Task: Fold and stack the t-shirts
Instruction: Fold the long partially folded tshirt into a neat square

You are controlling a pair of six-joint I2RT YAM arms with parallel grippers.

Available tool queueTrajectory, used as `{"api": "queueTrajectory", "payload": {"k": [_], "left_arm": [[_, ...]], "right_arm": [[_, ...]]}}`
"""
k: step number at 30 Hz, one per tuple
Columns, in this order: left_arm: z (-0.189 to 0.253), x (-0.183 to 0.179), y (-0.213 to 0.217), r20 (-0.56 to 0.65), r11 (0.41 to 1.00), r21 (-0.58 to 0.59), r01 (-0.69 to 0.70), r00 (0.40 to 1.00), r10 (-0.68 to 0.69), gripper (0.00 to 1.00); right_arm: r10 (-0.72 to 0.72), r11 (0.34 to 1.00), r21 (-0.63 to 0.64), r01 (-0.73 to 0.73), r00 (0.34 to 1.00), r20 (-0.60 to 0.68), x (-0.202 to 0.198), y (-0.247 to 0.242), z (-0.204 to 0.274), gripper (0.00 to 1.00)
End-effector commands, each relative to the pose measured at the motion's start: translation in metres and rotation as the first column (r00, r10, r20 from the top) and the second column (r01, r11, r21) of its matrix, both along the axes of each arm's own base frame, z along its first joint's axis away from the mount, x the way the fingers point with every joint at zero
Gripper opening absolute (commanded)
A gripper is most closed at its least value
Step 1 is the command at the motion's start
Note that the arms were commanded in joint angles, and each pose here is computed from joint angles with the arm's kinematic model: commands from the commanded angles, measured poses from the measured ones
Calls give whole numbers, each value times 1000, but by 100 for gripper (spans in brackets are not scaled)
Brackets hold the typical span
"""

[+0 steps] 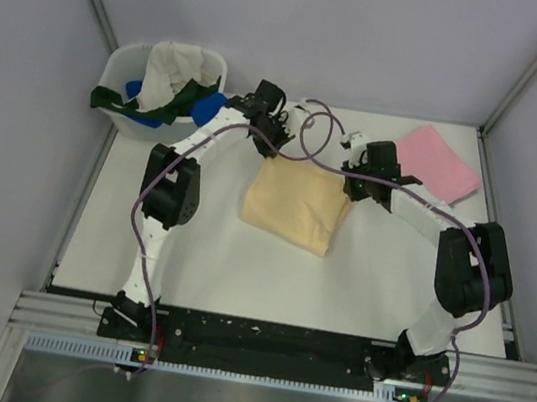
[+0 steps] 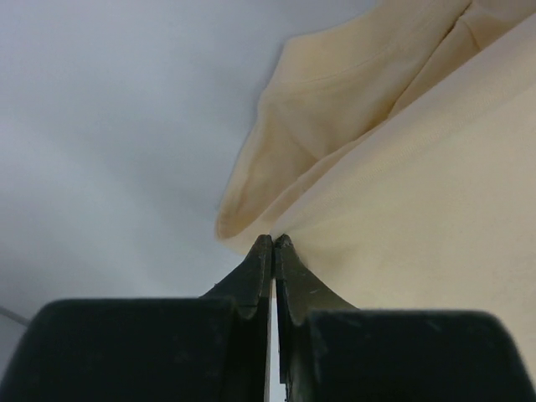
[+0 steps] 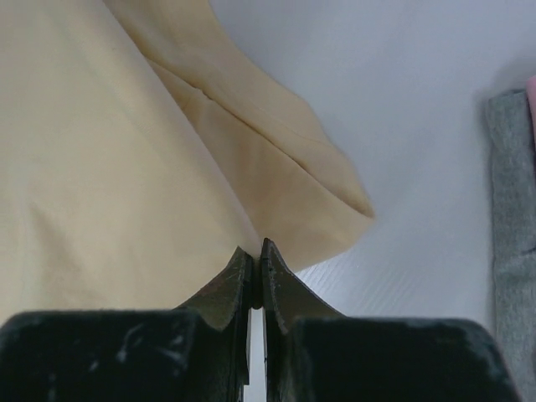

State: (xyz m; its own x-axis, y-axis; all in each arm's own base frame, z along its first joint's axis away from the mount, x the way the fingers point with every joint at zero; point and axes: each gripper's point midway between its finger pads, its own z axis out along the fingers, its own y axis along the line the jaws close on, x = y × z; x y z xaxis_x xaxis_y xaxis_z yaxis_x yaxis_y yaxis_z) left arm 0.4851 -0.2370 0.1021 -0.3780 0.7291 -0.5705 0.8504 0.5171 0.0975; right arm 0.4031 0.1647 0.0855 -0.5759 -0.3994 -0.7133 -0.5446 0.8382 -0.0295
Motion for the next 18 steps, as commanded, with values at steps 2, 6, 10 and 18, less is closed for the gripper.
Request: {"api": "queueTrajectory", "payload": {"k": [2,6,10,18], "left_arm": [[8,61,15,181,989,18,-144,974,138,3],[-2,78,10,203,981,-8,-194,960,192,23],[14,98,11,258,971,-16,-238,937,234,51],[94,59,16,269,976,-105,-193,939,215,60]], "right_arm": [[-226,973,-42,227,974,36,41,-39,4,0],[-337,941,-43,336,941,-30,54,-49,-19,1],[-494,870,-60,490,863,-106,76,-72,-21,13],[-484,865,85,494,867,-117,56,-62,38,47]]}}
